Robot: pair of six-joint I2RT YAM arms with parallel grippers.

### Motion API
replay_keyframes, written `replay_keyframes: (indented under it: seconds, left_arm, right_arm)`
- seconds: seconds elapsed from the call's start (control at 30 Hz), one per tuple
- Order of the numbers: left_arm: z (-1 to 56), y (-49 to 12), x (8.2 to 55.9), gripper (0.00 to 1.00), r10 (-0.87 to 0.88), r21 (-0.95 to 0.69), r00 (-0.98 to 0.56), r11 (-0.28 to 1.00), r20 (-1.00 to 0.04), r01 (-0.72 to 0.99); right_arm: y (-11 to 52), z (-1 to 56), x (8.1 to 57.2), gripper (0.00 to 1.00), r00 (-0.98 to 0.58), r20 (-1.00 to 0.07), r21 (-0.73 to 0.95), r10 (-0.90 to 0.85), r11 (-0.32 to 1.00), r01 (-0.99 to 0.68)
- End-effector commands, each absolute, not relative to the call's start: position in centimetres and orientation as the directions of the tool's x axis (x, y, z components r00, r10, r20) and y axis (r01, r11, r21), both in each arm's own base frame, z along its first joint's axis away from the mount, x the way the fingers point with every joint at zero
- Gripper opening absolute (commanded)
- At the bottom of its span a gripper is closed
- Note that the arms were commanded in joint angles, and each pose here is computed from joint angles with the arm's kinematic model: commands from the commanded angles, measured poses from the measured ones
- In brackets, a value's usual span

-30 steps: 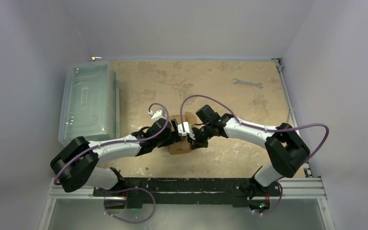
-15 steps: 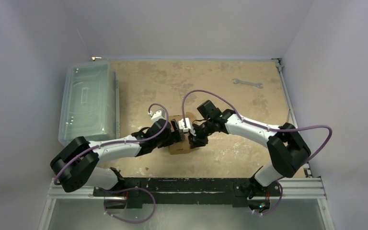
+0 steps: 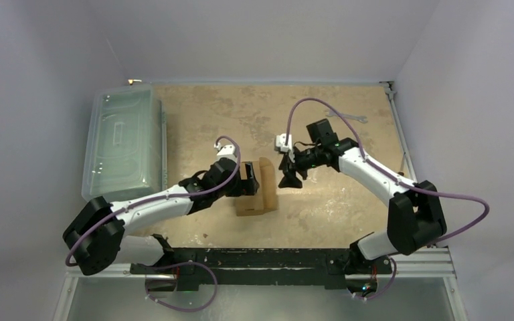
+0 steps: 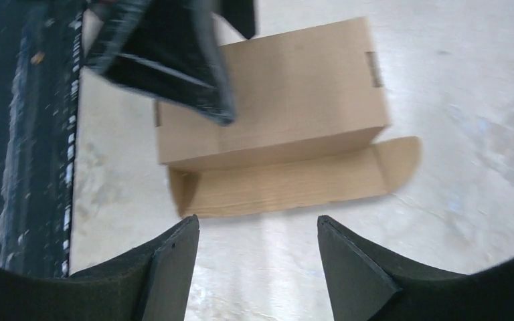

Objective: Fold the paper box

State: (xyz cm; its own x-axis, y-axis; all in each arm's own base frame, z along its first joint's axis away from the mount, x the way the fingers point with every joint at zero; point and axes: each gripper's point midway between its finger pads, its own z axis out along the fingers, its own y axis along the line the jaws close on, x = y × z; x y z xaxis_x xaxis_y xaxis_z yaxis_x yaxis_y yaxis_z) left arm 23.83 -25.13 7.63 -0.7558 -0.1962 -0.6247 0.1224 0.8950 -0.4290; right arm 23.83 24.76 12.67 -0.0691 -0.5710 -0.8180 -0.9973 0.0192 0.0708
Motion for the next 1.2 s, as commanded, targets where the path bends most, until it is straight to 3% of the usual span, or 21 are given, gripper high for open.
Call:
replay_keyframes:
  seconds: [0.0,0.13,0.37,0.57,1.17]
  left_arm:
    - [12.2,-26.1,25.1,0.93,-0.086,-0.373,-0.676,0.881,-0.732,0.292]
    - [12.3,-25.6,24.9,0.93,-0.089,-0.373,-0.665,0.879,-0.741,0.297]
    - [11.6,-24.2,23.7,0.90,-0.160,-0.424,-0.660,0.867,-0.734,0.262]
    - [11.1,-22.9,23.6,0.84,-0.161,-0.407,-0.656,0.881,-0.738,0.241]
    - [9.2,-23.0,26.9,0.84,-0.272,-0.585,-0.717,0.778,-0.642,0.229]
  right_arm:
    - [24.4,15.2,27.8,0.71,-0.217,-0.870,0.142,-0.443,0.196,-0.970]
    - [23.8,14.4,30.1,0.76,-0.395,-0.846,0.293,-0.358,0.308,-0.905]
    - [25.0,13.8,34.0,0.79,-0.341,-0.888,0.242,-0.308,0.317,-0.917]
    - [26.5,11.2,37.6,0.77,-0.527,-0.803,0.411,-0.277,0.383,-0.827]
    - [27.8,5.9,38.1,0.71,-0.723,-0.644,0.637,-0.250,0.348,-0.688]
